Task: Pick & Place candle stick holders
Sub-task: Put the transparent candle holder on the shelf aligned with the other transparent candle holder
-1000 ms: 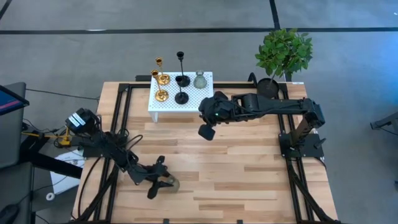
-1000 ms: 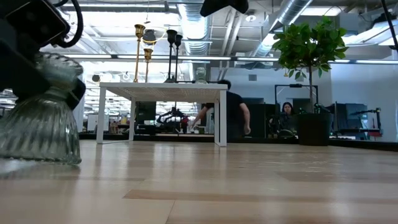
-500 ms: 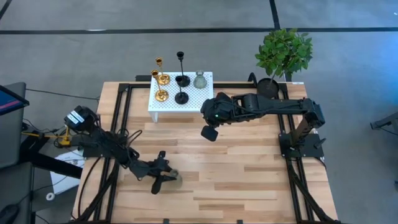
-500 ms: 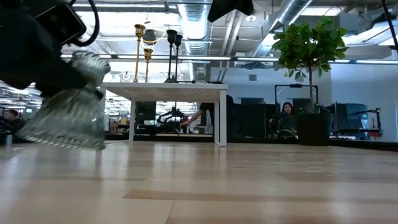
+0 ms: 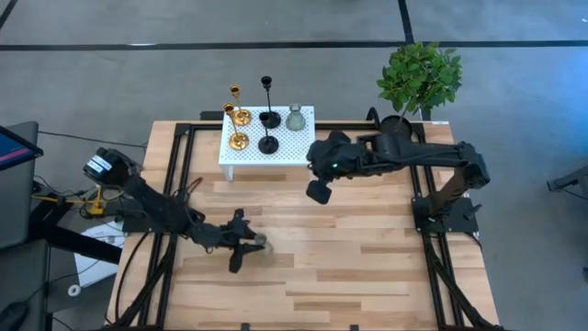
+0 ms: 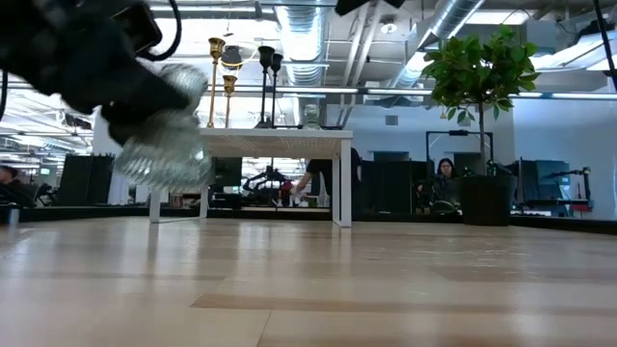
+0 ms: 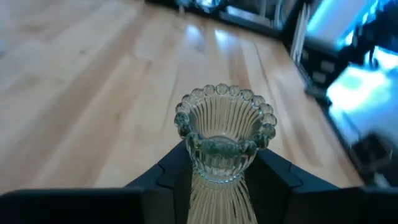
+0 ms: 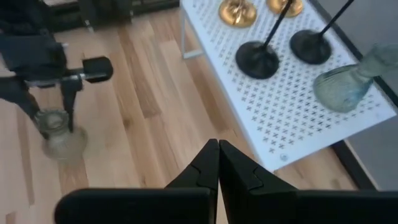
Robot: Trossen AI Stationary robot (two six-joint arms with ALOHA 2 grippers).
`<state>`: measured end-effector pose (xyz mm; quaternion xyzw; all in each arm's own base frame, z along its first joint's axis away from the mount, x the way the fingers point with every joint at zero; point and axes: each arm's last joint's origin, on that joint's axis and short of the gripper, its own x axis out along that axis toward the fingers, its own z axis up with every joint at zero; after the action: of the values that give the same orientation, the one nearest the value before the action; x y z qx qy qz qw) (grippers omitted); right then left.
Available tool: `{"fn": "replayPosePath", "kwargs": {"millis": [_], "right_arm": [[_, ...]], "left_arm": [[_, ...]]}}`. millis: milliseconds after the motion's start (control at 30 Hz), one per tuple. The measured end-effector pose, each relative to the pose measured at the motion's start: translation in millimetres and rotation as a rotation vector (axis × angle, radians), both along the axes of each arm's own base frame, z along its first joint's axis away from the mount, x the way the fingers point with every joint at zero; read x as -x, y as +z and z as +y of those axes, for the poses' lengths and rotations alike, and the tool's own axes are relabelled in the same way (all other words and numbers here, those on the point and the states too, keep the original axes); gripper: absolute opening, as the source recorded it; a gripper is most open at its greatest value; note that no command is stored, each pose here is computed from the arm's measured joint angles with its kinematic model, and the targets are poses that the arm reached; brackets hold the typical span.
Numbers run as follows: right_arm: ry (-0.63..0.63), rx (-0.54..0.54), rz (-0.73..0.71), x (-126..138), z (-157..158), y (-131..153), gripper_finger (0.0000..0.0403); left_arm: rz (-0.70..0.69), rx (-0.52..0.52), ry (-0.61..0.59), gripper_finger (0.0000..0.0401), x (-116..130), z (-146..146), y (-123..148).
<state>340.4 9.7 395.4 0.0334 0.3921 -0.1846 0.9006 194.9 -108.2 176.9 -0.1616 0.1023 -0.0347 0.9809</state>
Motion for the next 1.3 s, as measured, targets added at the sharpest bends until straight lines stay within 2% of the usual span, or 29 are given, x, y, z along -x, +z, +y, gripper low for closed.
{"fn": "replayPosePath", "kwargs": {"millis": [233,333,467,633,933,1133,1300], "right_arm": [[-0.015,0.022,-0.037,22.2,-1.2,19.0,0.0],[-0.027,0.045,-0.029,31.4,-1.0,23.7,0.0],[-0.05,0.074,-0.026,37.8,-2.3,22.7,0.0],[-0.053,0.07,-0.053,42.3,-2.6,17.6,0.0],[0.033,0.078,-0.162,59.7,-2.5,10.2,0.0],[0.089,0.085,-0.173,93.4,-8.2,-0.1,0.0],[0.073,0.095,-0.21,133.6,-18.6,-6.3,0.0]], "left_arm": [[-0.11,0.085,0.14,0.0118,-3.2,26.0,26.9],[-0.184,0.094,0.187,0.0118,-9.8,33.5,50.0],[-0.195,0.039,0.231,0.0118,-21.2,40.7,77.9],[-0.118,-0.047,0.319,0.0118,-34.4,56.3,105.4],[-0.112,-0.09,0.472,0.0118,-44.8,93.3,126.4],[-0.108,-0.081,0.554,0.0118,-60.7,111.9,133.5],[-0.104,-0.093,0.598,0.0118,-93.2,119.1,144.2]]}}
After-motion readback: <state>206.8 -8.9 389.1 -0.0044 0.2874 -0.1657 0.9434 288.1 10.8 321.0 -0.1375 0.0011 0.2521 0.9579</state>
